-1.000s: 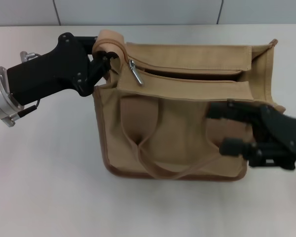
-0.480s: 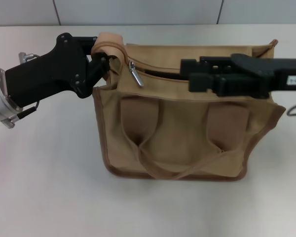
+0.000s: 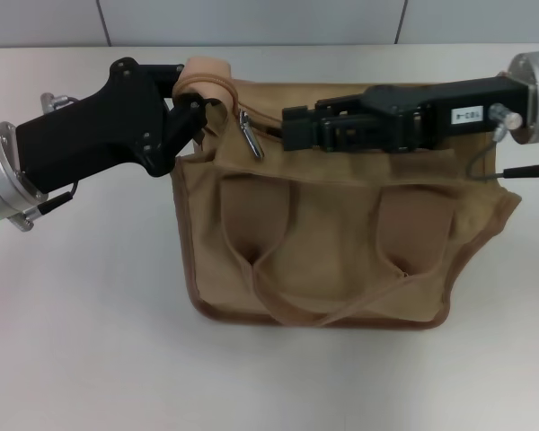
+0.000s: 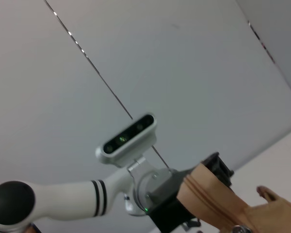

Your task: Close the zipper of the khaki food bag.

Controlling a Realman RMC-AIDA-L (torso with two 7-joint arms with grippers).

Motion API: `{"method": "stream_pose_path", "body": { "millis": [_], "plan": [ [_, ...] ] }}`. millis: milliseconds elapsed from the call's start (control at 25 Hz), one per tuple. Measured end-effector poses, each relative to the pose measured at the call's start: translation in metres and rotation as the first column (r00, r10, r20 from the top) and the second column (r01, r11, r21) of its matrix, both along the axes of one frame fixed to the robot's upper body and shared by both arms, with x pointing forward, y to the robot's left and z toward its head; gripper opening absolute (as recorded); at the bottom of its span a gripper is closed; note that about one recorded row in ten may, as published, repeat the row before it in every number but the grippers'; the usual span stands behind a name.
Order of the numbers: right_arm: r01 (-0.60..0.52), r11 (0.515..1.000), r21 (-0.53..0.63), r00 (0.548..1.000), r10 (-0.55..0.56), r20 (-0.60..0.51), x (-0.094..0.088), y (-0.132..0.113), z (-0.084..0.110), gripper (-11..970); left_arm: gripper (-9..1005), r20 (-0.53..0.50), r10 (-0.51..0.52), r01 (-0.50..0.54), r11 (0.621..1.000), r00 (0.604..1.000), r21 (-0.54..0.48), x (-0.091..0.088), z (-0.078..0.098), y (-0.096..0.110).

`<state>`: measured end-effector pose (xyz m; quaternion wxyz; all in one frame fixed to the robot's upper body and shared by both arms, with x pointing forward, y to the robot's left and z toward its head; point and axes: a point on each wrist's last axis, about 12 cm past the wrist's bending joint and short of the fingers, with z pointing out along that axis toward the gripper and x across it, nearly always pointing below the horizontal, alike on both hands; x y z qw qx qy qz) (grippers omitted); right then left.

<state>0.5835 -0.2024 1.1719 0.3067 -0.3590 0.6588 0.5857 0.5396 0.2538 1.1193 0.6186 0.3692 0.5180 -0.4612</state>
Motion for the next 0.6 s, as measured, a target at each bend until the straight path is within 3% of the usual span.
{"method": "stream_pose_path", "body": {
  "millis": [600],
  "plan": [
    [-0.02, 0.992, -0.122, 1.0, 0.021, 0.013, 0.011, 0.032, 0.0, 440, 40, 0.011, -0.041, 0.041, 0.999, 0.999, -0.034, 0.011, 0.007, -0.019]
  ]
}}
